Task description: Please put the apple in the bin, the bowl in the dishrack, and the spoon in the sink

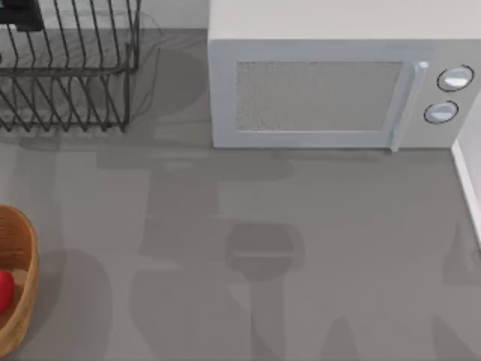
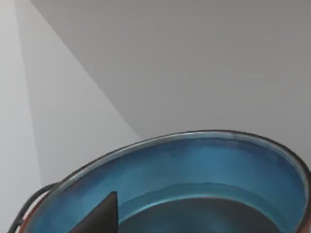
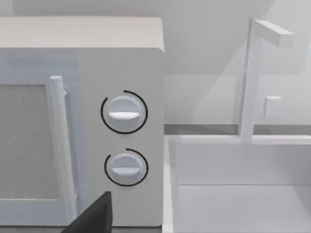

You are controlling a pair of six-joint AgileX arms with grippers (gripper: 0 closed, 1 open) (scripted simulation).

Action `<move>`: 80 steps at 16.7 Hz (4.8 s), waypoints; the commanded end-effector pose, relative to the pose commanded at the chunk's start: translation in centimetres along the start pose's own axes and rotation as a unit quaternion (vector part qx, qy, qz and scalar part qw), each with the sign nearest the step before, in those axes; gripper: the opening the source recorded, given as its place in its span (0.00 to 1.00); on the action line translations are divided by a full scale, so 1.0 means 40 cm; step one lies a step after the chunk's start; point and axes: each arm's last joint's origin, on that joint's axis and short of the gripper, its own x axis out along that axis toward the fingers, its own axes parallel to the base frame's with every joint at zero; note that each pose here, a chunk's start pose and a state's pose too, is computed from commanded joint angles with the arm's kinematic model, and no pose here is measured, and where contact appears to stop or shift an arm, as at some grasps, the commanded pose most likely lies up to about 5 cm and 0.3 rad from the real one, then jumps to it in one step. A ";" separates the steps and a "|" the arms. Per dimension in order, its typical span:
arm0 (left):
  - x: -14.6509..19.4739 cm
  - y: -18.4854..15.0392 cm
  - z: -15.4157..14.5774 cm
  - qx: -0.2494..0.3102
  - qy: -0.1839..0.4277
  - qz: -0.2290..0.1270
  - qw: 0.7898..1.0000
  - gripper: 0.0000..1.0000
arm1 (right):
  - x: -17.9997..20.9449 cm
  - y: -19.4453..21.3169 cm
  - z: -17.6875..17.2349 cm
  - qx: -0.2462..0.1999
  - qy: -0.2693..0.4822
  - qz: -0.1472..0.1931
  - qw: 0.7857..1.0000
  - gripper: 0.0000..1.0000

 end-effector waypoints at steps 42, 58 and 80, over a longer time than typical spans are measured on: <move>-0.687 -0.080 -0.145 0.000 0.000 0.009 1.000 1.00 | 0.071 -0.069 0.112 -0.238 0.298 -0.016 0.924 1.00; -0.687 -0.080 -0.145 0.000 0.000 0.009 1.000 1.00 | 0.293 -0.327 0.083 -0.343 0.616 0.345 0.620 1.00; -0.687 -0.080 -0.145 0.000 0.000 0.009 1.000 1.00 | 0.294 -0.325 -0.167 -0.343 0.616 0.345 0.620 0.85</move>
